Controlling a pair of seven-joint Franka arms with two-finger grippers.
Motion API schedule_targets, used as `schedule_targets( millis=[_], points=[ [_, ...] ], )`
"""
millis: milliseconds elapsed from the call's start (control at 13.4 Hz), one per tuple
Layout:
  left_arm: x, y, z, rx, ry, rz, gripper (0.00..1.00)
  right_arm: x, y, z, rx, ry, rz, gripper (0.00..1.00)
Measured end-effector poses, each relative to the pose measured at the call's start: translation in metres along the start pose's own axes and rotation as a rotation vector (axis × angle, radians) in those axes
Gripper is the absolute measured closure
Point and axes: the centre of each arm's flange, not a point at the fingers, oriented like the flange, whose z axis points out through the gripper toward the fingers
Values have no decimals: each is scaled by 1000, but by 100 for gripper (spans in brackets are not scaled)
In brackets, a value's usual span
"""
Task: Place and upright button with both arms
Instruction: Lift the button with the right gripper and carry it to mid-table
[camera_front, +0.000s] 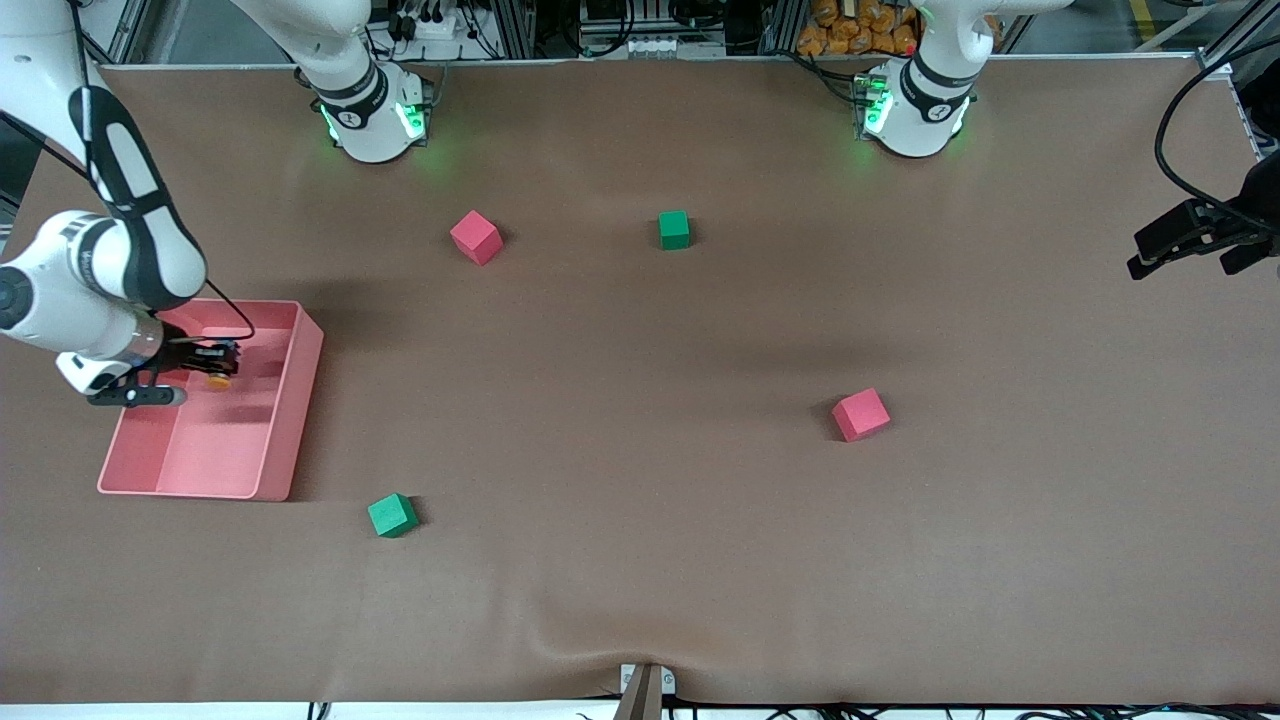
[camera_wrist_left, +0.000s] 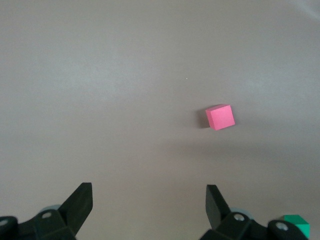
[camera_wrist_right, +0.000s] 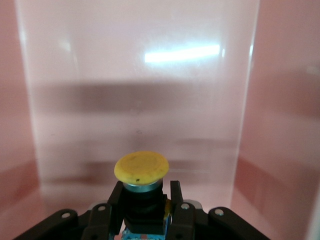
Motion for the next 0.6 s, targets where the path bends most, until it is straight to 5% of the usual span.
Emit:
schedule_targets(
  millis=[373, 597],
  points=[
    [0, 0, 0, 0, 0, -1, 0, 37, -58, -88, -3, -107, -107, 60],
    [0, 0, 0, 0, 0, 0, 0, 59, -150, -116, -34, -88, -251, 60]
  ],
)
